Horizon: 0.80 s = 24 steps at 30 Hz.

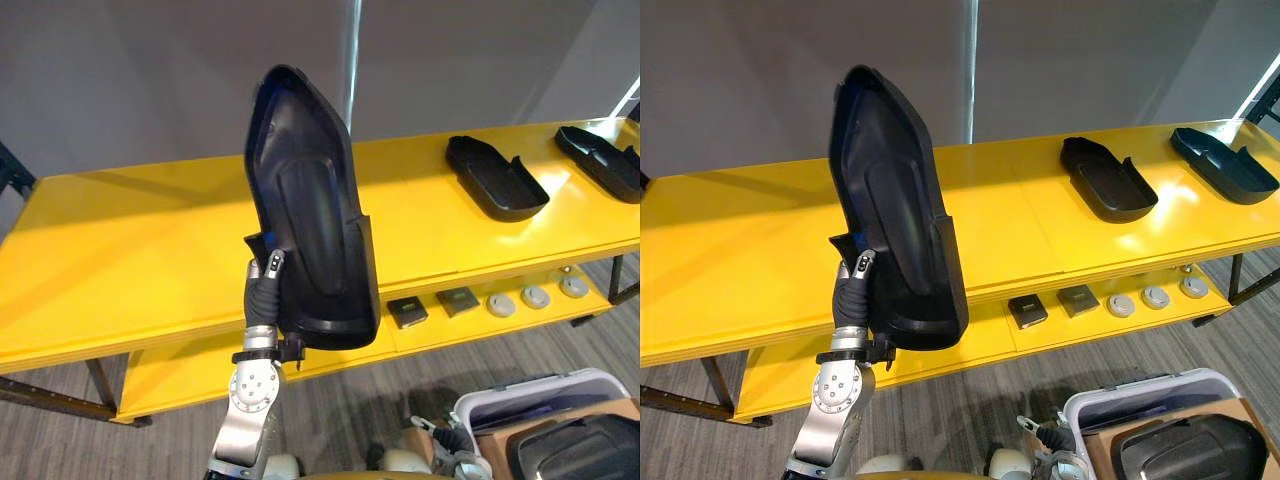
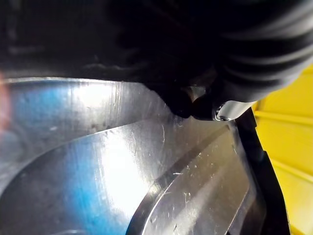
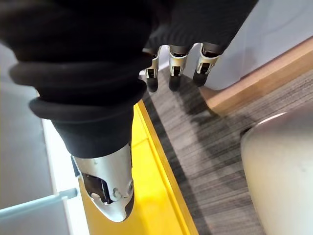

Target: Walk over and take plastic housings, then place them on the shelf

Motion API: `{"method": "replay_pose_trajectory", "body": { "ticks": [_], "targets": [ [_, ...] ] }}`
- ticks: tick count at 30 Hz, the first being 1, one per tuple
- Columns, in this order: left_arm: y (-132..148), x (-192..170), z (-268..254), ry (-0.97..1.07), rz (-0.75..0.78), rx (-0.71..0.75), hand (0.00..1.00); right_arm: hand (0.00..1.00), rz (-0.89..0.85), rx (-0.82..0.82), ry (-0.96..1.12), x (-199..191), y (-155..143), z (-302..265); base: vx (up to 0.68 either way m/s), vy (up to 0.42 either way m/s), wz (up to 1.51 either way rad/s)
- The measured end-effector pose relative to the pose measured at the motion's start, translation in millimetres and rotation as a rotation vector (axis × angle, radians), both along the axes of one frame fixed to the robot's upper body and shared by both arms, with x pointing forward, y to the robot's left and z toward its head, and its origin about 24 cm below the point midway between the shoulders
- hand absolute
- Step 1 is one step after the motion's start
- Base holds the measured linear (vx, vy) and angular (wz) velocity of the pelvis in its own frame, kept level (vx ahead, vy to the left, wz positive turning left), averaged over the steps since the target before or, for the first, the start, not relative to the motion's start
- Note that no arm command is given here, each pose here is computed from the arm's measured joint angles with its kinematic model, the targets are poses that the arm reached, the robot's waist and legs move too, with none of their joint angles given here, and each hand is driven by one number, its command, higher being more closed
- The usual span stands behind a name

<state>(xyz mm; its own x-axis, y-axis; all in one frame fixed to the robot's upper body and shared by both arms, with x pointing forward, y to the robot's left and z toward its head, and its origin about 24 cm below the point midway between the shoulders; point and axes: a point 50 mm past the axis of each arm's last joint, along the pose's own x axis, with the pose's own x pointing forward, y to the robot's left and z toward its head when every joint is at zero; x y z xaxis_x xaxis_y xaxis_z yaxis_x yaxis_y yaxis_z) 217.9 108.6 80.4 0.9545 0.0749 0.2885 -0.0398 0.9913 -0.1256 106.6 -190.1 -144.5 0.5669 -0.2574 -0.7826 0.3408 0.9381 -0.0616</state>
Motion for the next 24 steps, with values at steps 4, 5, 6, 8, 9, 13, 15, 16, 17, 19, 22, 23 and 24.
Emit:
{"method": "replay_pose_trajectory", "body": {
  "ticks": [4, 5, 6, 8, 9, 13, 15, 16, 17, 19, 22, 23, 24],
  "targets": [
    [-4.2, 1.8, -7.1, 0.032, -0.019, 0.003, 1.0, 0.0, -0.001, -0.006, 0.006, -0.7, -2.6, -0.5, 0.12, -0.067, 0.06],
    [-4.3, 3.2, -11.4, 0.05, -0.021, 0.011, 1.0, 0.0, 0.001, -0.005, 0.008, -1.2, -2.4, -0.8, 0.07, -0.003, 0.05],
    [-4.0, 3.4, -13.3, 0.06, -0.021, 0.016, 1.0, 0.0, 0.003, -0.003, 0.006, -0.3, -1.5, -0.7, 0.07, 0.023, 0.0],
    [1.1, 7.5, -17.9, 0.081, -0.007, 0.053, 1.0, 0.0, 0.005, -0.001, -0.002, 2.3, -0.2, -0.1, 0.02, 0.04, -0.03],
    [2.9, 11.0, -18.5, 0.085, -0.001, 0.07, 1.0, 0.0, 0.006, 0.0, -0.002, 2.3, -0.1, -0.2, -0.03, 0.04, -0.02],
    [15.5, 28.7, -18.2, 0.091, 0.073, 0.123, 1.0, 0.0, 0.011, 0.003, 0.001, 2.7, 1.4, -0.8, -0.07, 0.035, -0.02],
    [28.1, 42.1, -19.6, 0.111, 0.148, 0.15, 1.0, 0.0, 0.017, 0.001, 0.005, 1.5, 1.5, -1.1, -0.14, 0.02, -0.01],
    [32.4, 45.8, -19.4, 0.115, 0.173, 0.151, 1.0, 0.0, 0.021, 0.002, 0.005, 1.4, 1.8, -1.2, -0.15, -0.004, 0.04],
    [38.4, 53.0, -19.3, 0.127, 0.211, 0.156, 1.0, 0.0, 0.037, 0.004, 0.006, 1.0, 2.7, -1.4, -0.18, -0.035, 0.06],
    [49.3, 62.3, -19.9, 0.147, 0.265, 0.166, 1.0, 0.0, 0.052, 0.004, 0.01, 0.1, 3.5, -1.7, -0.22, -0.056, 0.04],
    [62.8, 76.0, -18.4, 0.173, 0.33, 0.178, 1.0, 0.0, 0.064, -0.01, 0.009, 0.6, 0.2, -1.0, -0.19, -0.055, 0.02],
    [63.6, 78.0, -17.5, 0.174, 0.333, 0.18, 1.0, 0.0, 0.068, -0.015, 0.01, 0.5, -1.2, -0.8, -0.11, -0.039, -0.12],
    [65.5, 82.4, -16.1, 0.181, 0.345, 0.168, 1.0, 0.0, 0.085, -0.024, 0.012, 0.7, -2.7, -0.5, -0.09, -0.038, -0.12]
  ]
}}
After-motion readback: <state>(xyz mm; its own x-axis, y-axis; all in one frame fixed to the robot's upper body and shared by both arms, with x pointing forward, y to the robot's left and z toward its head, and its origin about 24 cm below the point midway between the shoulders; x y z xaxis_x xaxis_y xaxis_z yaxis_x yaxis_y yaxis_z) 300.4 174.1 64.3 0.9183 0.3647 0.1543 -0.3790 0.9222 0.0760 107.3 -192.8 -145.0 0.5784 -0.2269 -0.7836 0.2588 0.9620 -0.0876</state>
